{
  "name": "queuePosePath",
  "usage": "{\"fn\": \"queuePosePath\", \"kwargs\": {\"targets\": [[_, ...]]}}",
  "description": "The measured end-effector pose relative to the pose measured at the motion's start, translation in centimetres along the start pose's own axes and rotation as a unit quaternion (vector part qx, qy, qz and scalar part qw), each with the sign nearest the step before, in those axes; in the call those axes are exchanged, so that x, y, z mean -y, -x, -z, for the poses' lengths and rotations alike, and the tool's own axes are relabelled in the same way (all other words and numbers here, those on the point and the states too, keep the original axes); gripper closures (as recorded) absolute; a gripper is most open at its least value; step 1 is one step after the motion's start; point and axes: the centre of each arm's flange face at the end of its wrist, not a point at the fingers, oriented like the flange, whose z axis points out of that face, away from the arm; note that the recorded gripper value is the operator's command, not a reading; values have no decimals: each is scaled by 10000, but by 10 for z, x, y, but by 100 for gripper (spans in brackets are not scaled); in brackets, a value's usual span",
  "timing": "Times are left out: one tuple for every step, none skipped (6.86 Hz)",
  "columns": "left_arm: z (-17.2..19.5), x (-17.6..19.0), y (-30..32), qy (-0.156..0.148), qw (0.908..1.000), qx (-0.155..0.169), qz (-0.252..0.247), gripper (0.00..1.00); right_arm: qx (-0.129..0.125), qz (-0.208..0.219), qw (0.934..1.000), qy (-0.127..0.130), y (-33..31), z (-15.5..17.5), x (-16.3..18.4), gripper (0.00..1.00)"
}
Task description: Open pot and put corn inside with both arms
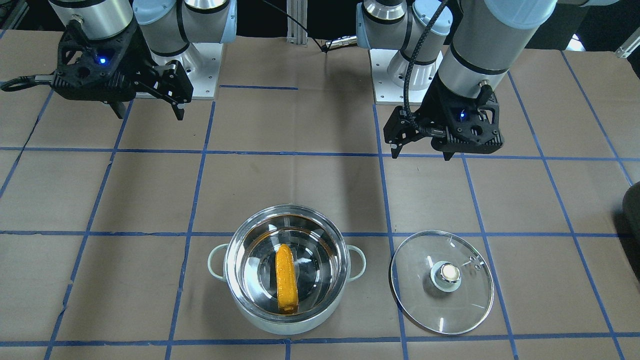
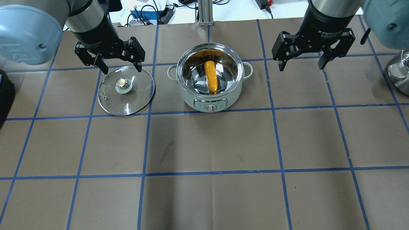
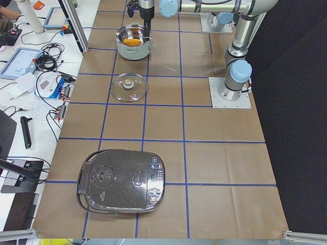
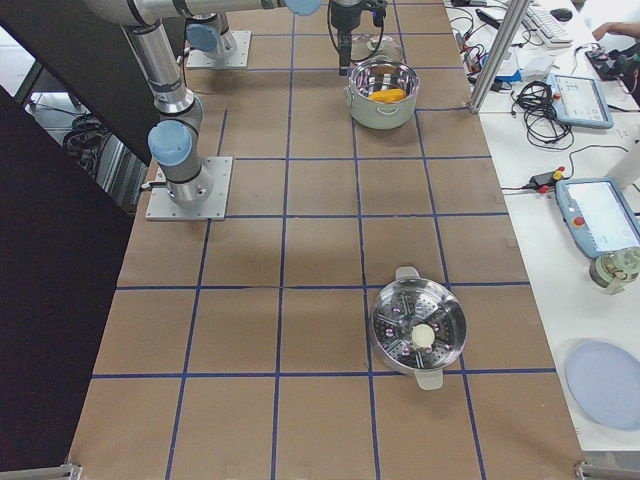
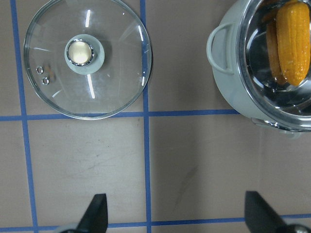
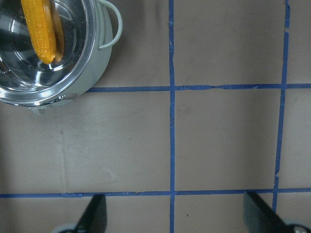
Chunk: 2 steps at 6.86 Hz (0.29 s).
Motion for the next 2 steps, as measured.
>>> {"fn": "queuePosePath", "kwargs": {"targets": [[2,-4,-1,28,10000,0,-12,0,14,4,10000,-38,0,4,0,0],[3,-7,-2,52,10000,0,-24,0,17,20,10000,-55,1,6,1,0]]}}
